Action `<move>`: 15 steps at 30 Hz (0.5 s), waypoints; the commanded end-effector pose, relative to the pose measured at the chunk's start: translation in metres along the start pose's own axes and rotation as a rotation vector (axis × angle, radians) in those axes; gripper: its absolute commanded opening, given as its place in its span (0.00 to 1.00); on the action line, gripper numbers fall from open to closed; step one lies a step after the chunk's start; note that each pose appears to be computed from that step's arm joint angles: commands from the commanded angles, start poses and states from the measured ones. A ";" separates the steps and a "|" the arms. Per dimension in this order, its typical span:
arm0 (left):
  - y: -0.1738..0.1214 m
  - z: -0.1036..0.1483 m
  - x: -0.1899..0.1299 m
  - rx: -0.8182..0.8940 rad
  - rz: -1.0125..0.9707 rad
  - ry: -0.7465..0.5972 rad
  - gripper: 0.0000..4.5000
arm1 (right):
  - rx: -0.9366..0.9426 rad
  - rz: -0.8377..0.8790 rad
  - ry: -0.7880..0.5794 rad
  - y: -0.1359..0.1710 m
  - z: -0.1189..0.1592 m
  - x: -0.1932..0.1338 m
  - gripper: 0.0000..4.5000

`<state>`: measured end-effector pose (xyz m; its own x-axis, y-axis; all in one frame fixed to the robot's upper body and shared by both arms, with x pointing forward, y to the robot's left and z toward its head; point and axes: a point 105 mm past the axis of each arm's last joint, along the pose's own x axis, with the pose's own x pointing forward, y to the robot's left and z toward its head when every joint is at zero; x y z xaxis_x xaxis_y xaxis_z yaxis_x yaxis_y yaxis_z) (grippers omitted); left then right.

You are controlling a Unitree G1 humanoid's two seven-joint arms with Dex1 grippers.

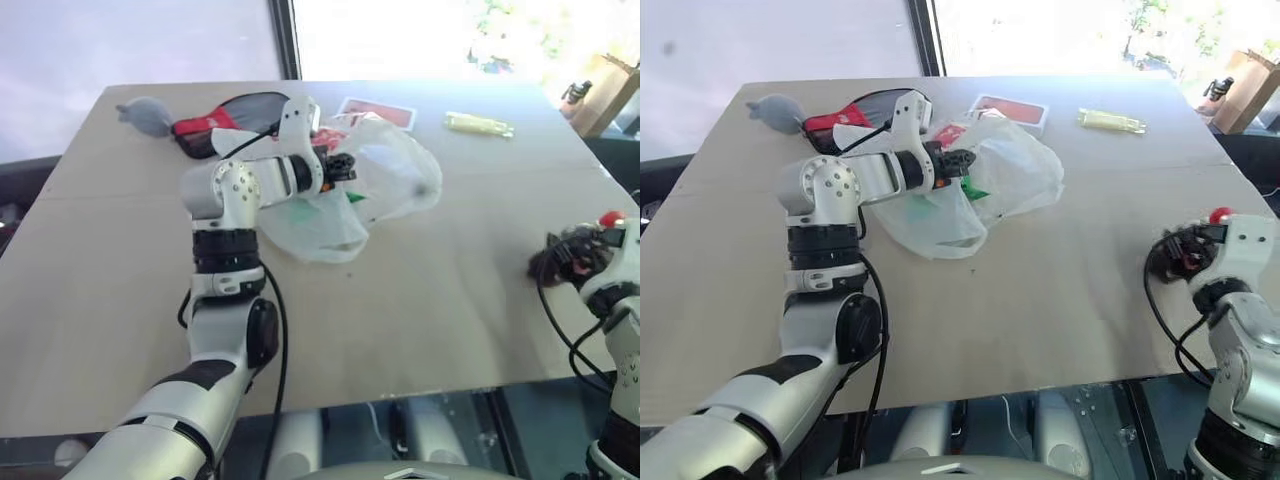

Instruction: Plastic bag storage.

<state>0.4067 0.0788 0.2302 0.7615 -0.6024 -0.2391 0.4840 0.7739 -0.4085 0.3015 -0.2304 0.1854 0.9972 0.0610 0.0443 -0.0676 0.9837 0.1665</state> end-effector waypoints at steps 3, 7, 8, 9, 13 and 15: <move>-0.027 0.024 -0.006 0.011 -0.099 -0.046 0.00 | 0.098 0.413 -0.202 0.125 0.051 0.017 0.71; -0.037 0.031 -0.016 0.002 -0.160 -0.043 0.00 | 0.082 0.472 -0.177 0.177 0.026 0.062 0.71; -0.038 0.035 -0.020 -0.014 -0.173 -0.051 0.00 | 0.081 0.500 -0.179 0.193 0.020 0.072 0.71; -0.039 0.038 -0.022 -0.026 -0.182 -0.056 0.00 | 0.082 0.519 -0.185 0.203 0.017 0.077 0.71; -0.048 0.048 -0.037 -0.089 -0.250 -0.069 0.00 | -0.099 0.532 -0.232 0.239 -0.001 0.104 0.71; -0.048 0.048 -0.042 -0.094 -0.253 -0.069 0.00 | -0.178 0.550 -0.274 0.249 -0.004 0.111 0.71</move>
<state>0.3815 0.0781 0.2823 0.6648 -0.7383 -0.1134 0.5723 0.6010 -0.5579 0.4000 0.0131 0.1939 0.8248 0.5338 0.1862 -0.5396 0.8416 -0.0228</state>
